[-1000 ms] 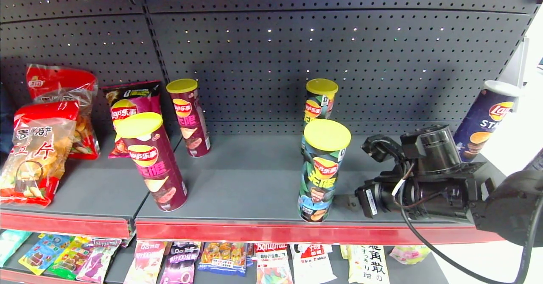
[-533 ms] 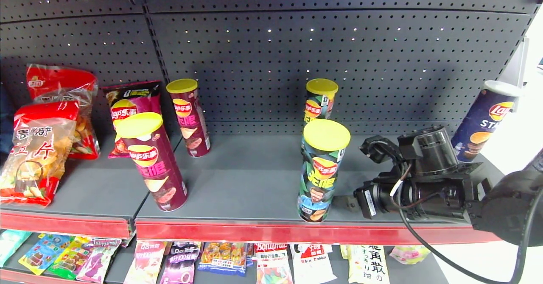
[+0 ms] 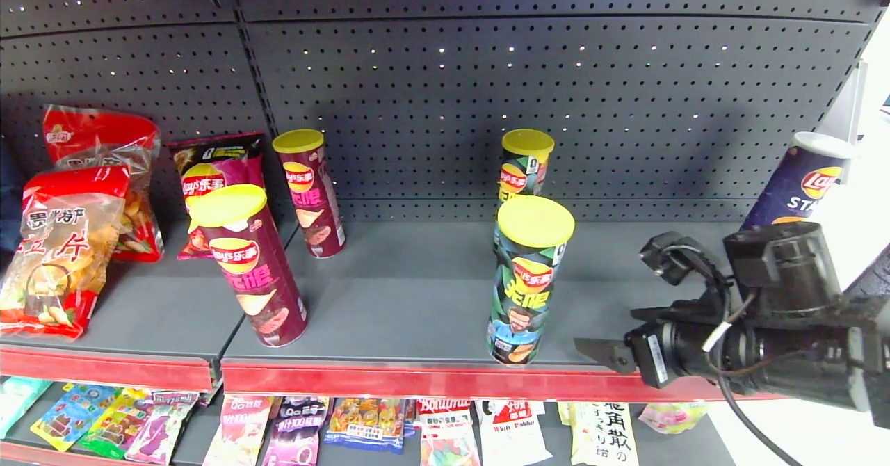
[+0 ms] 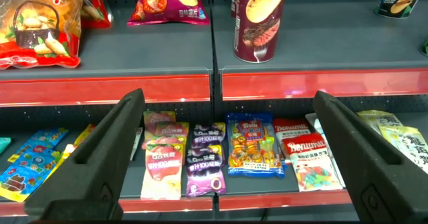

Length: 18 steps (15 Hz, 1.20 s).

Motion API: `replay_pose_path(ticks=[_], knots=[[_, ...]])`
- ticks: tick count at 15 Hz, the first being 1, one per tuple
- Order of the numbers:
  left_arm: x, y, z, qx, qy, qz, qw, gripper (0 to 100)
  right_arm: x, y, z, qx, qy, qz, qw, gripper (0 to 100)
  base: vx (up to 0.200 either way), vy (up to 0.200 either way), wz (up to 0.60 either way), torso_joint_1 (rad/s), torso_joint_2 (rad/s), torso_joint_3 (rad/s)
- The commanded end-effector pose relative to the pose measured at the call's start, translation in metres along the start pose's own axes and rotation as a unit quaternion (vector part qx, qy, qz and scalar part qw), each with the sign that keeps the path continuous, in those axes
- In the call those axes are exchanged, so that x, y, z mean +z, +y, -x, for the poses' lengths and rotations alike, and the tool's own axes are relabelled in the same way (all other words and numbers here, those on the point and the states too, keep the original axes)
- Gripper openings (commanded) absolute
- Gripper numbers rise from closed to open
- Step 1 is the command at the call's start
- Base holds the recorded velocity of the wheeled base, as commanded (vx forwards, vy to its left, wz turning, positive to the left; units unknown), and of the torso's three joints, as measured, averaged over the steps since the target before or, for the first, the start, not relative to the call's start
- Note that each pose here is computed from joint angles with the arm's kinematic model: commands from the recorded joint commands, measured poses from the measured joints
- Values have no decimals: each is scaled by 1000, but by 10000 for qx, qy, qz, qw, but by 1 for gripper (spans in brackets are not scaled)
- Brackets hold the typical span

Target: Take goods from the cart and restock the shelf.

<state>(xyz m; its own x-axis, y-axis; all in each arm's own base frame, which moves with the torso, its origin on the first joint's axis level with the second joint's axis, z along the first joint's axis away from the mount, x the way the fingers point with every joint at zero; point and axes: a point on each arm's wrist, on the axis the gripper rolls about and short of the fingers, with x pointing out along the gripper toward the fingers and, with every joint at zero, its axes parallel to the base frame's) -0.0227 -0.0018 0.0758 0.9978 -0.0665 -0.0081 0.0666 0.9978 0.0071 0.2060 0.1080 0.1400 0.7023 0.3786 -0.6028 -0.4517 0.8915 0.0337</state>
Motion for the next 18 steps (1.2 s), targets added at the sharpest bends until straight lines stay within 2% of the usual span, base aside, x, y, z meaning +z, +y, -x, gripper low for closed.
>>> replay_pose_path(ticks=[1,4,7,10,12,13,14,15,16,18], knots=[[0,0,0,3,-2,0,10000,100,-18,-5,57,-65,-621,155,9979,100,0,0,0,0,0,0],[0,0,0,3,-2,0,10000,100,-44,-21,97,-150,-1039,492,9933,100,0,0,0,0,0,0],[0,0,0,3,-2,0,10000,100,-73,-23,126,-372,-1399,635,9874,100,0,0,0,0,0,0],[0,0,0,3,-2,0,10000,100,-121,-10,156,-645,-2204,764,9703,100,0,0,0,0,0,0],[0,0,0,3,6,0,10000,100,-151,-1,166,-753,-2638,826,9581,100,0,0,0,0,0,0],[0,0,0,3,-2,0,10000,100,-158,0,167,-798,-2733,836,9549,100,0,0,0,0,0,0],[0,0,0,3,6,0,10000,100,-186,5,171,-1218,-3169,734,9377,100,0,0,0,0,0,0],[0,0,0,3,-2,0,10000,100,-189,4,167,-1341,-3091,614,9395,100,0,0,0,0,0,0],[0,0,0,3,-2,0,10000,100,-183,2,173,-1668,-3320,156,9283,100,0,0,0,0,0,0],[0,0,0,3,-2,0,10000,100,-190,1,165,-1753,-3169,-98,9321,100,0,0,0,0,0,0]])
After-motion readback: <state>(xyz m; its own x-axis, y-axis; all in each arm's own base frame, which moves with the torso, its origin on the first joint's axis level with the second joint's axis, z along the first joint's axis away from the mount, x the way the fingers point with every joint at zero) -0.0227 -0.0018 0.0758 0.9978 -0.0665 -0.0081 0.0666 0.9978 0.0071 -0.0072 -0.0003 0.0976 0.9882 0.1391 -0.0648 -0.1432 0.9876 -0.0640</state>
